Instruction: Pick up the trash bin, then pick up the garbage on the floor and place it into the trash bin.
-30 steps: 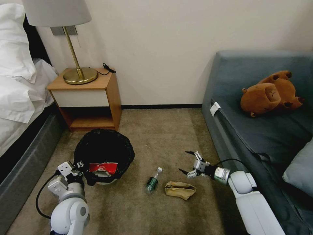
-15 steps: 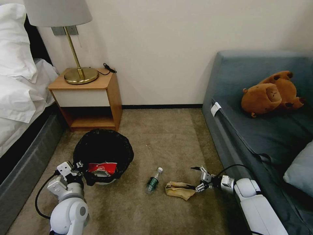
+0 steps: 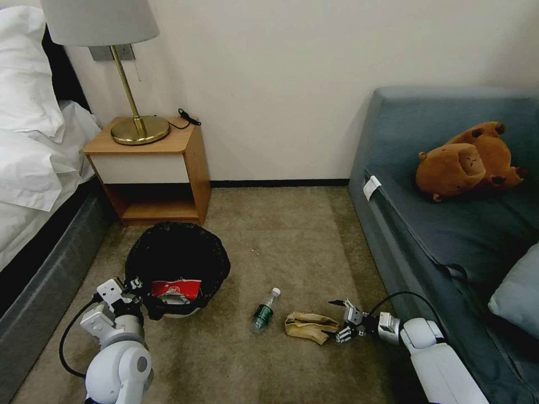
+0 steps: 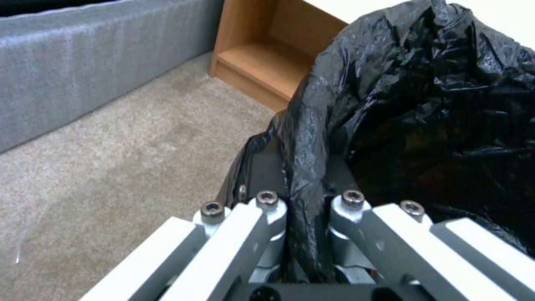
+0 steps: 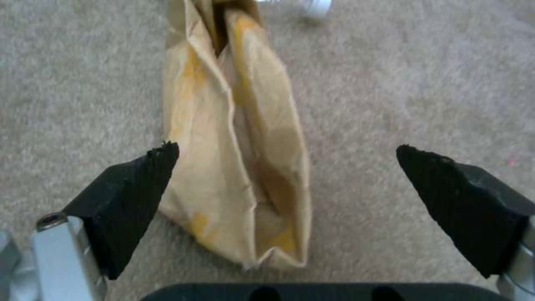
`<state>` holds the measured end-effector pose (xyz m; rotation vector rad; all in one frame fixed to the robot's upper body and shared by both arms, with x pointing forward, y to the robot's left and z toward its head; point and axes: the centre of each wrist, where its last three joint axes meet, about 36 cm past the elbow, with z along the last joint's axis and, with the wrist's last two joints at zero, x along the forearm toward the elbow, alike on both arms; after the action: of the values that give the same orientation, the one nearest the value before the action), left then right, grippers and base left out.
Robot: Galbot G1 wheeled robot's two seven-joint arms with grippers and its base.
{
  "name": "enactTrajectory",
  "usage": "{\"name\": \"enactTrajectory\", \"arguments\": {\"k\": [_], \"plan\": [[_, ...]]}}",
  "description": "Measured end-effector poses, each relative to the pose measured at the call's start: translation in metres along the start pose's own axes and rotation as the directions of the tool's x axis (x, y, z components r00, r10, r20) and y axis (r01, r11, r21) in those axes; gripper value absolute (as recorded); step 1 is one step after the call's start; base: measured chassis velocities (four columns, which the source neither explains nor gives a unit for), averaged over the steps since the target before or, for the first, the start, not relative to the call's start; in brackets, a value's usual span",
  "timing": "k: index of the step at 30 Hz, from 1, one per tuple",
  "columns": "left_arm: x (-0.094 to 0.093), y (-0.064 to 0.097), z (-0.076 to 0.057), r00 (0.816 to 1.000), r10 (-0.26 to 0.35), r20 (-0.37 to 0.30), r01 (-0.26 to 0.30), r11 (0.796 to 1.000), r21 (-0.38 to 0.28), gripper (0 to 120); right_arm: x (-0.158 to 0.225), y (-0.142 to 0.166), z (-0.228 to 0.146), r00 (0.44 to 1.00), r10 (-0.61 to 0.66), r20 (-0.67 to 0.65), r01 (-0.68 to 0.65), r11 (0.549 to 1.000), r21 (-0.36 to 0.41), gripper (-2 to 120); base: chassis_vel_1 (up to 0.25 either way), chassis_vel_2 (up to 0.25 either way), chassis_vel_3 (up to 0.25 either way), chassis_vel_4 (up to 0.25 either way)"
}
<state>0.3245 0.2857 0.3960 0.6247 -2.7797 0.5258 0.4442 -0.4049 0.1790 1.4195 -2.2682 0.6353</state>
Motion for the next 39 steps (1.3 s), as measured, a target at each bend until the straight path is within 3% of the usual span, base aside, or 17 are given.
{"name": "enactTrajectory", "arguments": {"k": [21,30,32,33,37,39], "plan": [[0.001,0.001,-0.002,1.000,-0.001,0.005,0.001,1.000,0.000,4,-0.010,0.008,0.022,0.999,0.032,-0.007,-0.033,0.997,-0.074,96,0.000,0.000,0.000,0.000],[0.003,0.000,-0.004,1.000,0.000,0.012,0.000,1.000,-0.003,4,-0.012,0.016,0.030,0.999,0.043,0.007,-0.042,0.995,-0.096,60,0.000,0.000,0.000,0.000],[0.003,0.000,-0.004,1.000,0.000,0.013,0.000,1.000,-0.003,4,-0.012,0.016,0.030,0.999,0.043,0.007,-0.042,0.995,-0.096,59,0.000,0.000,0.000,0.000],[0.003,0.000,-0.004,1.000,0.000,0.014,0.000,1.000,-0.003,4,-0.012,0.016,0.030,0.999,0.044,0.008,-0.043,0.995,-0.094,48,0.000,0.000,0.000,0.000],[0.003,0.000,-0.004,1.000,0.001,0.013,-0.001,1.000,-0.003,4,-0.011,0.015,0.030,0.999,0.048,0.008,-0.047,0.995,-0.093,39,0.000,0.000,0.000,0.000],[0.003,-0.001,-0.004,1.000,0.001,0.012,-0.001,1.000,-0.003,4,-0.010,0.015,0.031,0.999,0.052,0.010,-0.050,0.994,-0.095,28,0.000,0.000,0.000,0.000]]}}
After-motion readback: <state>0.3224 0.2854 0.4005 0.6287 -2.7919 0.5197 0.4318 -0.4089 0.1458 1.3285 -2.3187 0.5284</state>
